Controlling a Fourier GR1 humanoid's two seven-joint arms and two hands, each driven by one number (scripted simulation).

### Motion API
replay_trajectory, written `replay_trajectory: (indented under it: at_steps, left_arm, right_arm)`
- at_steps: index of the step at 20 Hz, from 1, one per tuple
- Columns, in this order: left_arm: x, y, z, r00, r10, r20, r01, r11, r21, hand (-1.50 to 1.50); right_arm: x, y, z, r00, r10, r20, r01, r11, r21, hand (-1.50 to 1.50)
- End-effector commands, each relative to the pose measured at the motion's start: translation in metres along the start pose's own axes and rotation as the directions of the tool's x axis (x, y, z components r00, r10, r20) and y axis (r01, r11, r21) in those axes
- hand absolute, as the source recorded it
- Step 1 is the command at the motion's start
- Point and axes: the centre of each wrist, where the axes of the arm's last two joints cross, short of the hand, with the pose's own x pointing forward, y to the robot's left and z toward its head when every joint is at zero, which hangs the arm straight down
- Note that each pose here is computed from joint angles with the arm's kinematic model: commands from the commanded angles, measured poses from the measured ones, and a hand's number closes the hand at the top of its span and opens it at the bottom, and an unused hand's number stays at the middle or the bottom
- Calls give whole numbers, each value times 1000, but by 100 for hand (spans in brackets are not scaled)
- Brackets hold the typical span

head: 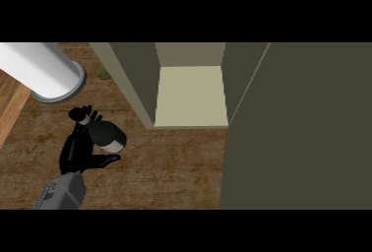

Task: Pick up the wine, place it into the cabinet and close the cabinet

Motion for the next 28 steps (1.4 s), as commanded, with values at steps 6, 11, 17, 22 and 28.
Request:
replay_trajectory:
  at_steps: [6,11,17,22,28]
  left_arm:
    - [-3,-13,-15,997,79,10,-79,997,-21,-150]
    - [-18,1,-1,993,114,-13,-115,985,-125,150]
    - [-21,-31,-19,998,-40,45,48,979,-198,150]
    - [-25,-27,0,988,-105,117,123,980,-157,150]
    - [-3,14,44,981,-134,143,141,989,-41,150]
  right_arm:
    - [21,4,24,996,-64,56,62,997,38,-150]
    - [17,6,16,997,-53,55,52,998,26,-150]
    - [14,6,17,997,-48,53,46,998,40,-150]
    - [23,2,23,999,-39,33,38,999,27,-150]
    - [15,8,16,999,-50,19,49,999,8,-150]
